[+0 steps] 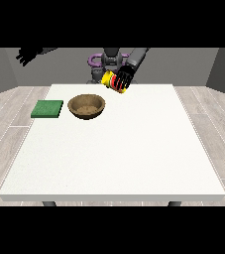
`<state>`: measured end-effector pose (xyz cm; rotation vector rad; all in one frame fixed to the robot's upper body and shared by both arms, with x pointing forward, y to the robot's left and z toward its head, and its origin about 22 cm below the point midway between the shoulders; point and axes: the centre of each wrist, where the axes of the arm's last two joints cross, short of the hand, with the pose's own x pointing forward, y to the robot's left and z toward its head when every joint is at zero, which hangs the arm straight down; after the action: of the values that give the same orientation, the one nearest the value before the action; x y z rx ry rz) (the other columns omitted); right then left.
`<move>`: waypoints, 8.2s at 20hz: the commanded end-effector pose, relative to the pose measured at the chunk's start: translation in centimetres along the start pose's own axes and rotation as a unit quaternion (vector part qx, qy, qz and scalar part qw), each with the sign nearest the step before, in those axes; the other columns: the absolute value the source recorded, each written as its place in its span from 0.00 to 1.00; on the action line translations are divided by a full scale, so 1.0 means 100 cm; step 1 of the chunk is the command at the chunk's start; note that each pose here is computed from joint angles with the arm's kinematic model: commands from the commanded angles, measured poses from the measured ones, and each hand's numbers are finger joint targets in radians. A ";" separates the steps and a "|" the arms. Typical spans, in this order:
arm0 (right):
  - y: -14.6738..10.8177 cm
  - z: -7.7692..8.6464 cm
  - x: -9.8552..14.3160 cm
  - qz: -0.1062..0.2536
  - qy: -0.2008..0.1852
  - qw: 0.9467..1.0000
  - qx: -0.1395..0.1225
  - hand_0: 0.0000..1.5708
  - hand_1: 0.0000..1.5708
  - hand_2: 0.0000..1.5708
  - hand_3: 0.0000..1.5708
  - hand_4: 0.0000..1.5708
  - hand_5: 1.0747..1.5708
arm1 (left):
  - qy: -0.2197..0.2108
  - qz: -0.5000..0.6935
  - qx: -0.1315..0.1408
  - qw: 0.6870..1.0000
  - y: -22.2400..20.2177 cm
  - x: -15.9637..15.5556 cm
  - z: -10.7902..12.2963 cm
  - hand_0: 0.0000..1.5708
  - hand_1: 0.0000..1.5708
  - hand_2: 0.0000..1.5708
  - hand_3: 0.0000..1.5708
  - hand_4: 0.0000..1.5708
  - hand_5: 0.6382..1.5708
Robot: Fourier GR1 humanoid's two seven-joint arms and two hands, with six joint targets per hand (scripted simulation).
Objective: Pick the cup and pour the ball into the bowl, then pick the bowl and place it on the pad
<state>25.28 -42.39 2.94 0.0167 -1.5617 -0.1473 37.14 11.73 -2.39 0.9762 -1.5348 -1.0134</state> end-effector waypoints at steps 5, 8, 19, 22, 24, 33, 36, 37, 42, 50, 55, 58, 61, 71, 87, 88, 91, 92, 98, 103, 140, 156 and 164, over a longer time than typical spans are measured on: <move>0.006 -0.025 0.007 -0.003 -0.007 0.999 0.032 0.00 0.00 0.00 0.10 0.45 0.98 | -0.007 -0.162 0.018 0.987 0.026 0.071 -0.030 0.84 0.84 1.00 1.00 0.90 0.98; 0.018 -0.020 -0.007 -0.004 0.002 1.000 0.029 0.00 0.00 0.00 0.11 0.44 0.97 | -0.011 -0.255 0.027 0.967 0.022 0.065 -0.032 0.93 0.93 1.00 1.00 0.80 0.98; 0.042 -0.045 -0.004 -0.014 0.019 0.999 0.048 0.00 0.00 0.00 0.21 0.44 0.96 | -0.051 -0.388 -0.027 0.920 0.023 0.111 -0.011 0.21 0.21 0.81 1.00 0.69 1.00; 0.033 -0.031 -0.014 -0.002 0.010 0.999 0.038 0.00 0.00 0.00 0.11 0.45 0.96 | -0.078 -0.406 -0.033 0.910 0.022 0.099 -0.014 0.00 0.00 0.73 1.00 0.71 1.00; 0.031 -0.031 -0.020 -0.003 0.022 1.000 0.010 0.00 0.00 0.00 0.09 0.46 0.95 | -0.091 -0.382 -0.033 0.919 0.036 0.123 -0.013 0.00 0.00 0.67 0.98 0.70 1.00; 0.014 -0.027 -0.007 -0.001 0.012 0.999 -0.037 0.00 0.00 0.00 0.07 0.48 0.97 | 0.017 0.026 0.073 0.997 0.118 0.043 -0.044 0.51 0.51 0.76 0.56 0.83 0.98; 0.024 -0.027 -0.020 -0.008 0.017 0.998 -0.054 0.00 0.00 0.00 0.00 0.50 0.97 | 0.032 0.212 0.096 0.972 0.154 0.048 -0.051 0.00 0.00 0.00 0.00 0.75 0.98; 0.023 -0.022 -0.027 -0.009 0.025 0.998 -0.064 0.00 0.00 0.00 0.00 0.50 0.97 | 0.041 0.260 0.100 0.960 0.168 0.039 -0.054 0.00 0.00 0.00 0.00 0.74 0.99; 0.032 -0.016 -0.047 -0.023 0.027 0.996 -0.088 0.00 0.00 0.00 0.00 0.49 0.97 | -0.003 0.440 0.087 0.894 0.215 -0.005 -0.054 0.00 0.00 0.00 0.00 0.67 1.00; 0.063 -0.022 -0.079 -0.063 0.003 0.992 -0.112 0.00 0.00 0.00 0.00 0.47 0.99 | -0.073 0.520 0.042 0.850 0.283 -0.074 -0.049 0.00 0.00 0.00 0.00 0.67 0.99; 0.075 -0.026 -0.099 -0.079 -0.013 0.992 -0.096 0.00 0.00 0.00 0.00 0.45 0.99 | -0.072 0.514 0.065 0.852 0.297 -0.115 -0.031 0.00 0.00 0.00 0.00 0.65 0.99; 0.084 -0.050 -0.091 -0.064 -0.004 0.993 -0.097 0.00 0.00 0.00 0.00 0.39 0.97 | -0.067 0.518 0.061 0.851 0.317 -0.125 -0.024 0.00 0.00 0.00 0.00 0.63 0.98; 0.083 -0.045 -0.106 -0.064 0.004 0.994 -0.090 0.00 0.00 0.00 0.00 0.37 0.98 | -0.054 0.512 0.057 0.856 0.325 -0.143 -0.010 0.00 0.00 0.00 0.00 0.64 0.96; 0.076 -0.065 -0.100 -0.061 -0.043 0.992 -0.097 0.00 0.00 0.00 0.00 0.30 0.96 | -0.096 0.502 0.091 0.855 0.354 -0.148 0.010 0.00 0.00 0.00 0.00 0.65 0.96; 0.066 -0.047 -0.124 -0.021 0.058 0.983 -0.172 0.94 0.94 1.00 0.29 0.40 0.84 | -0.125 0.502 0.107 0.849 0.397 -0.163 0.031 0.00 0.00 0.00 0.00 0.65 0.96; 0.059 -0.039 -0.129 0.010 0.062 0.980 -0.189 1.00 1.00 1.00 0.50 0.54 0.83 | -0.129 0.508 0.102 0.845 0.394 -0.158 0.029 0.00 0.00 0.00 0.00 0.65 0.96; 0.057 -0.031 -0.134 0.056 0.065 0.976 -0.199 1.00 1.00 1.00 1.00 0.58 0.81 | -0.129 0.507 0.112 0.845 0.397 -0.153 0.027 0.00 0.00 0.00 0.00 0.67 0.95; 0.044 -0.032 -0.125 0.063 0.058 0.974 -0.210 1.00 1.00 1.00 1.00 0.58 0.85 | -0.135 0.504 0.110 0.846 0.398 -0.161 0.031 0.00 0.00 0.00 0.00 0.68 0.95; 0.038 -0.042 -0.103 0.114 0.073 0.965 -0.226 1.00 1.00 1.00 0.79 0.64 0.95 | -0.100 0.522 0.091 0.842 0.387 -0.169 0.026 0.00 0.00 0.00 0.00 0.74 0.96; 0.007 -0.062 -0.043 0.142 0.088 0.957 -0.239 1.00 1.00 1.00 0.68 0.65 0.97 | -0.056 0.532 0.083 0.841 0.357 -0.201 0.034 0.00 0.00 0.00 0.00 0.76 0.95; -0.034 -0.081 0.029 0.076 0.117 0.962 -0.232 1.00 1.00 1.00 0.56 0.45 1.00 | -0.013 0.507 0.161 0.847 0.361 -0.294 0.096 0.00 0.00 0.00 0.00 0.76 0.99; -0.001 -0.111 0.042 0.048 0.046 0.957 -0.284 0.91 0.91 0.88 0.43 0.00 0.93 | -0.051 0.501 0.188 0.843 0.372 -0.290 0.090 0.00 0.00 0.00 0.00 0.76 0.99; -0.022 -0.103 0.053 0.141 0.074 0.959 -0.234 0.00 0.00 0.00 0.00 0.00 0.73 | -0.057 0.495 0.179 0.848 0.371 -0.293 0.096 0.00 0.00 0.00 0.00 0.77 1.00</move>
<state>35.41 -45.75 7.76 -0.5525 -1.3440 -0.3615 29.16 52.28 22.59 0.2398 -1.9999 -0.0319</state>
